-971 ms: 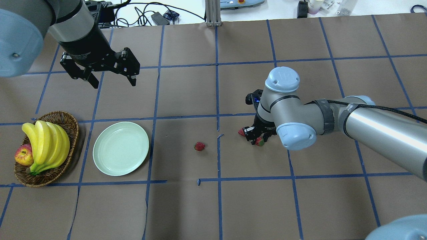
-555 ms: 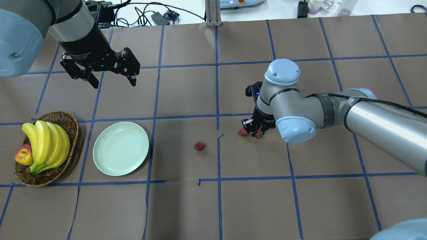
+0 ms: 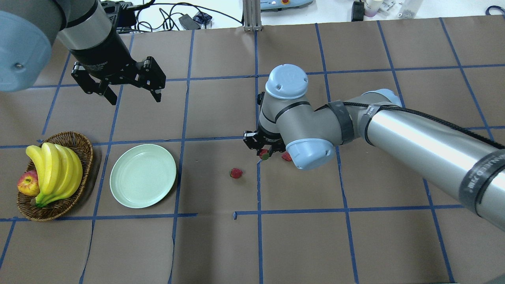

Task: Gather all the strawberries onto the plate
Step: 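Shift the strawberry toward the plate and release it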

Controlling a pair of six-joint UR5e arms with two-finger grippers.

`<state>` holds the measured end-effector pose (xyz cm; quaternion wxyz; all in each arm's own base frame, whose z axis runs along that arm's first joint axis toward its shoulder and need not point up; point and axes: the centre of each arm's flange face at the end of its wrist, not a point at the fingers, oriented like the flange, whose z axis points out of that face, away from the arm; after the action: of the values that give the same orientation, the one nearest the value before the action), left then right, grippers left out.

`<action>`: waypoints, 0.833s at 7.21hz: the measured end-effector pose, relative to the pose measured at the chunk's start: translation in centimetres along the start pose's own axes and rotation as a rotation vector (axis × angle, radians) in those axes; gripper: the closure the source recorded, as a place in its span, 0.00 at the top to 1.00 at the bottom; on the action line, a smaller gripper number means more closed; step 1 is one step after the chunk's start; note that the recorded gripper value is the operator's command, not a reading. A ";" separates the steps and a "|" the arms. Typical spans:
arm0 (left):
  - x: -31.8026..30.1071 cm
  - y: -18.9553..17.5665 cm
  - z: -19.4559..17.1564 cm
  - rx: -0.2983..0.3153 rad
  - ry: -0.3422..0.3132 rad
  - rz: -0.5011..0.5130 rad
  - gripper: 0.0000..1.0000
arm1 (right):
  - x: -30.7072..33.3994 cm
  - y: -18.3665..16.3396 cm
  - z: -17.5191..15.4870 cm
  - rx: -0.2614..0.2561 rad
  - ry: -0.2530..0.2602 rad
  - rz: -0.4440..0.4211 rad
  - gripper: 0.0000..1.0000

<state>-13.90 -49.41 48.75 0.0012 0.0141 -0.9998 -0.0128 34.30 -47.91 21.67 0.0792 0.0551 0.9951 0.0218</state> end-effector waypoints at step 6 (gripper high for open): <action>0.0 0.1 -0.1 0.003 0.000 0.000 1.00 | -4.0 -1.8 2.3 0.038 -0.005 -0.016 1.00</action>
<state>-13.89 -49.36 48.90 0.0010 0.0140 -0.9998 -0.0113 38.43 -50.09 19.95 0.0810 0.0488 0.9955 0.0021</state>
